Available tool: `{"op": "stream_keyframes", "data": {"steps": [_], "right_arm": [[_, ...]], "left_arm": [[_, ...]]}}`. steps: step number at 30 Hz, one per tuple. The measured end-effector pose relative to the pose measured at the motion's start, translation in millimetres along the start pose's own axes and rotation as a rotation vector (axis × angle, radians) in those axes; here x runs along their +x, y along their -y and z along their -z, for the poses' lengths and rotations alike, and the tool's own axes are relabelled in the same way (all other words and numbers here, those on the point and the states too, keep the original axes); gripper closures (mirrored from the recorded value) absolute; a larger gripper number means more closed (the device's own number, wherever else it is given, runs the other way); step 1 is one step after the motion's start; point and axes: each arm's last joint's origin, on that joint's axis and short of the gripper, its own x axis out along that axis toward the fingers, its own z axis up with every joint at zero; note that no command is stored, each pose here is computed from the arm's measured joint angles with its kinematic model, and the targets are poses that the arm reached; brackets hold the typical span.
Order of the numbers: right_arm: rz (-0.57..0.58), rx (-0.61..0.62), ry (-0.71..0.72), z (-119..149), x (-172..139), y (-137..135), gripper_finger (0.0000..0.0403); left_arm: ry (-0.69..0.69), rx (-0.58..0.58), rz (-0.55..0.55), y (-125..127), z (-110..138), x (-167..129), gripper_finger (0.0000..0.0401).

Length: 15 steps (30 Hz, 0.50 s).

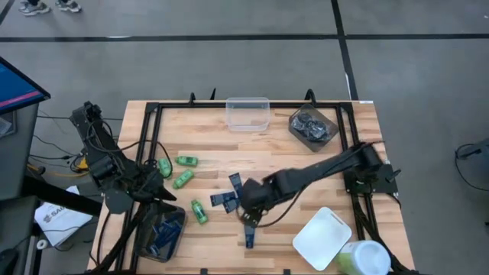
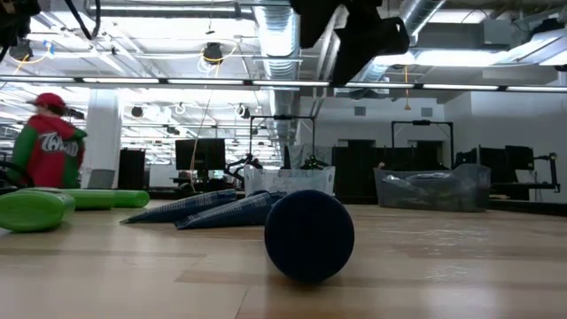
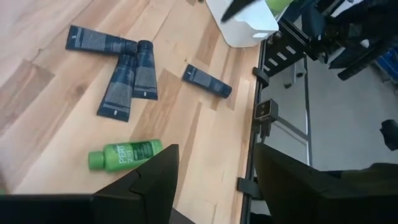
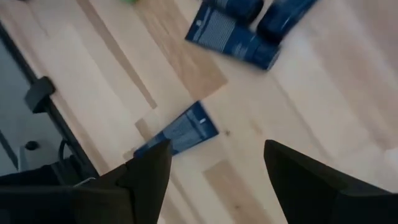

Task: Pick & Place Travel size toiletries
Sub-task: Put the blue shave cream into the white bin

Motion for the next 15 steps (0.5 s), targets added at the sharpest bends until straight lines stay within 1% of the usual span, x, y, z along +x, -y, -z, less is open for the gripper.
{"op": "stream_keyframes", "data": {"steps": [2, 7, 11, 15], "right_arm": [[0.028, 0.029, -0.028, 2, 10, -13, 0.0154], [0.119, 0.099, -0.099, 10, 33, -38, 0.0154], [0.156, 0.143, -0.131, 12, 47, -53, 0.0154], [0.170, 0.199, -0.137, 12, 68, -65, 0.0154]], "left_arm": [[0.000, 0.022, 0.000, 0, 0, 0, 0.0198], [0.000, 0.031, 0.000, 0, 0, 0, 0.0201], [-0.001, 0.052, 0.000, 0, 0, 0, 0.0201], [-0.001, 0.059, 0.000, 0, 0, 0, 0.0201]]}}
